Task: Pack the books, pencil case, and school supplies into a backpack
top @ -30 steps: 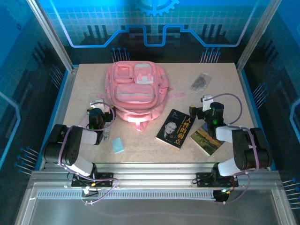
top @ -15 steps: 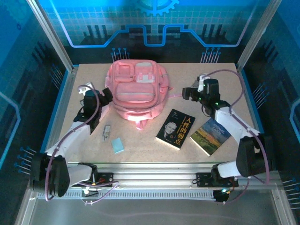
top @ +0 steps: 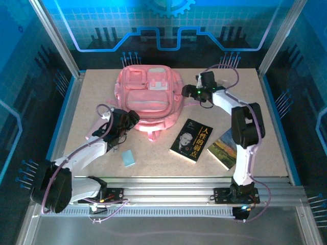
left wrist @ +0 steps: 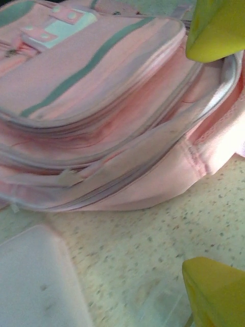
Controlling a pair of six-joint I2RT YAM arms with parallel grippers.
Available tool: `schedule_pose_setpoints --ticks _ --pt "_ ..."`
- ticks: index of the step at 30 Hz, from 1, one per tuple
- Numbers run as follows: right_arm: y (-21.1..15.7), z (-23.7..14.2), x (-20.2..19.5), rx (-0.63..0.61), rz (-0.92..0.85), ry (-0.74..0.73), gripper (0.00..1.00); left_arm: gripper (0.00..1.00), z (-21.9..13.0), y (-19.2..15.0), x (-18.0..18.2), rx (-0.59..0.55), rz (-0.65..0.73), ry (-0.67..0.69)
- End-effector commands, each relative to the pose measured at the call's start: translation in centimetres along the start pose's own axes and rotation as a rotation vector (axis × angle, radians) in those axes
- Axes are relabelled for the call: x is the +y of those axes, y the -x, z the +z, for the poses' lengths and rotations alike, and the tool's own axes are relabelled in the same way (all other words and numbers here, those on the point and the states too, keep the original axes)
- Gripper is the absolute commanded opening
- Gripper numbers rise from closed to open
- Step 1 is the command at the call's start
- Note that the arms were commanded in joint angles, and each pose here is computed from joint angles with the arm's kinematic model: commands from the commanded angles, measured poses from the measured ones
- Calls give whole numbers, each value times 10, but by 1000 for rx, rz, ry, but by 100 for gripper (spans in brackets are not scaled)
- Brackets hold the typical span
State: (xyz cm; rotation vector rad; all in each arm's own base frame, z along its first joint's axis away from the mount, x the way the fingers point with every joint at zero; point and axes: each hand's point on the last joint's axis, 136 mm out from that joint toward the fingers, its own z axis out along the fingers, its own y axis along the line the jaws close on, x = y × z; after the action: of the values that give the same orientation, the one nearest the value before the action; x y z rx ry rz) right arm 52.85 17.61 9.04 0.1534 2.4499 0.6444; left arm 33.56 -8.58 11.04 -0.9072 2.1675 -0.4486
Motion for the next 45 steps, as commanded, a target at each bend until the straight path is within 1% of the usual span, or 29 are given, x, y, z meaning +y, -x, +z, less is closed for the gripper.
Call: schedule_pose_setpoints --ticks 1,5,7,10,12,14,15,18,20,22,26,30,36,37,39,41,42,43,45 --pt "-1 23 13 49 62 54 78 99 9 -17 -8 44 -37 3" --pt "2 52 21 66 86 87 69 99 20 -30 -8 79 -16 29" --pt "1 66 23 76 94 97 60 99 23 -35 -5 88 -15 41" --pt "7 74 26 78 104 115 43 99 27 -37 -1 83 -14 55" --pt "10 75 30 85 101 127 26 99 32 -36 0 72 -3 61" --pt "11 72 32 84 91 134 4 99 35 -33 -2 59 14 70" --pt "12 68 32 84 85 128 0 99 38 -31 -4 52 26 74" --pt "9 54 31 82 62 114 0 99 48 -24 -9 21 56 92" --pt "8 39 33 72 53 121 0 99 55 -18 -10 5 69 109" --pt "0 27 34 78 43 127 0 99 63 -12 -15 -6 83 115" --pt "-33 11 26 122 58 126 0 99 82 7 -25 -45 117 140" --pt "-67 3 24 167 83 147 0 99 105 21 -25 -47 126 175" --pt "-108 -8 41 247 59 170 0 99 131 56 -36 -52 166 182" --pt "-110 -12 41 250 59 164 2 99 133 60 -39 -48 172 178" --pt "-110 -24 38 251 57 141 14 99 136 70 -48 -44 194 169" --pt "-108 -36 30 243 45 97 29 99 133 78 -52 -47 217 173" --pt "-106 -43 24 234 41 70 35 99 131 81 -53 -47 232 177" --pt "-106 -49 16 227 46 45 42 99 126 83 -54 -50 245 180" --pt "-102 -57 4 209 64 27 52 99 115 84 -49 -51 257 192"
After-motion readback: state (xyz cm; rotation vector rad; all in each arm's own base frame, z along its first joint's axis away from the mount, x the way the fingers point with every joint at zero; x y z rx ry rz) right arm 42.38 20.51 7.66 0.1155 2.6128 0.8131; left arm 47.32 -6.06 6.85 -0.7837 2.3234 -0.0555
